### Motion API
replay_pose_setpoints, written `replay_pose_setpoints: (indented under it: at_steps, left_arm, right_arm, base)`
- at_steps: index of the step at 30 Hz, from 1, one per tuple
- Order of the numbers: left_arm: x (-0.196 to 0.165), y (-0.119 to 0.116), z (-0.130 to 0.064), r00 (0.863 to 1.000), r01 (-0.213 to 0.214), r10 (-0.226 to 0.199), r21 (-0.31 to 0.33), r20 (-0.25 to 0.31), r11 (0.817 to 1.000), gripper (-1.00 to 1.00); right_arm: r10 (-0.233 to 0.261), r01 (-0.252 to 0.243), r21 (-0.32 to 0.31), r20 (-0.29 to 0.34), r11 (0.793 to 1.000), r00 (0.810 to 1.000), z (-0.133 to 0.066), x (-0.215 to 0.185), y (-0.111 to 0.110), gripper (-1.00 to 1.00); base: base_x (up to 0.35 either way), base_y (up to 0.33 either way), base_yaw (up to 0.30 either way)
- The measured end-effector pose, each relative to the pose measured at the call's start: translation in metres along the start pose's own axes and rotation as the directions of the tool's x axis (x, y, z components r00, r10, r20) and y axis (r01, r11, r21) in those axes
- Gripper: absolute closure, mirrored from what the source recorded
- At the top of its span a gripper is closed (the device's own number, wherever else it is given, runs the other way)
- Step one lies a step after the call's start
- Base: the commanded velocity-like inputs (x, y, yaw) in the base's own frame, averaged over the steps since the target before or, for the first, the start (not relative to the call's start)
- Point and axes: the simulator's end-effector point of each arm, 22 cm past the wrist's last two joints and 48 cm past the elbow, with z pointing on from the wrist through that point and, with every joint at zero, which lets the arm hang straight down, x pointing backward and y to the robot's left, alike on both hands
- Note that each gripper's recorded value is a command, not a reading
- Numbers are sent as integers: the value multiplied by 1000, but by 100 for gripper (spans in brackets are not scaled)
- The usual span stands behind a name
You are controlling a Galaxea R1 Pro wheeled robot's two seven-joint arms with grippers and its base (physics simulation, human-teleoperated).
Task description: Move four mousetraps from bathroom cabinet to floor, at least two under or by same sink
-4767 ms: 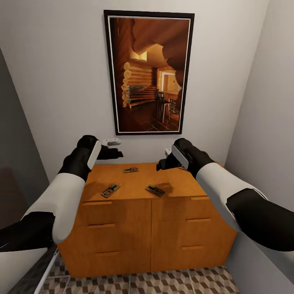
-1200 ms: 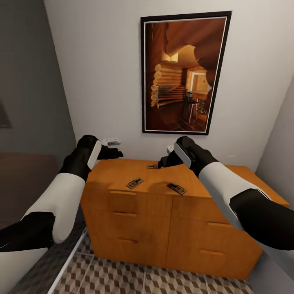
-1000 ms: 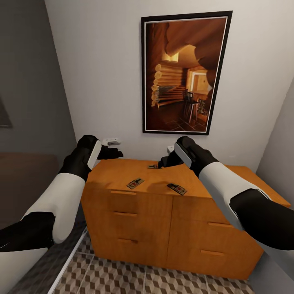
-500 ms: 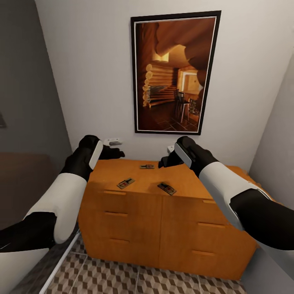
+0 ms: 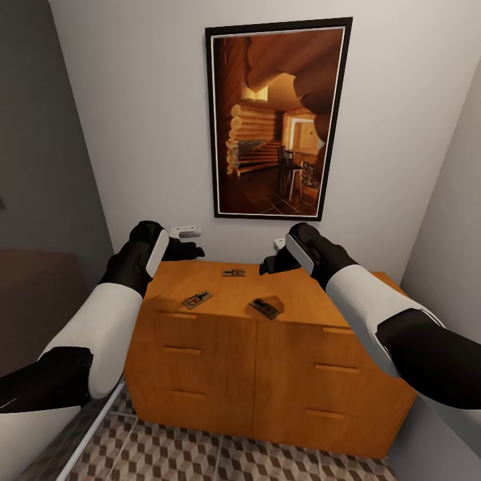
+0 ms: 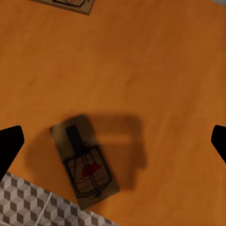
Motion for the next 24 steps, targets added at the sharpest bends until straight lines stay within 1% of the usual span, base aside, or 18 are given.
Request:
replay_pose_setpoints:
  at_steps: [13, 20, 24]
  left_arm:
    - [0, 0, 0, 1000, 1, -1, 0, 0, 1000, -100]
    - [0, 0, 0, 1000, 1, -1, 0, 0, 1000, -100]
    - [0, 0, 0, 1000, 0, 0, 0, 0, 1000, -100]
  right_arm:
    - [-1, 1, 1, 0, 1000, 1000, 0, 0, 0, -100]
    - [-1, 1, 1, 0, 1000, 1000, 0, 0, 0, -100]
    - [0, 0, 0, -1, 1000, 1000, 0, 0, 0, -100]
  base:
    - [0, -2, 4]
    - [0, 0, 155]
    - [0, 0, 79]
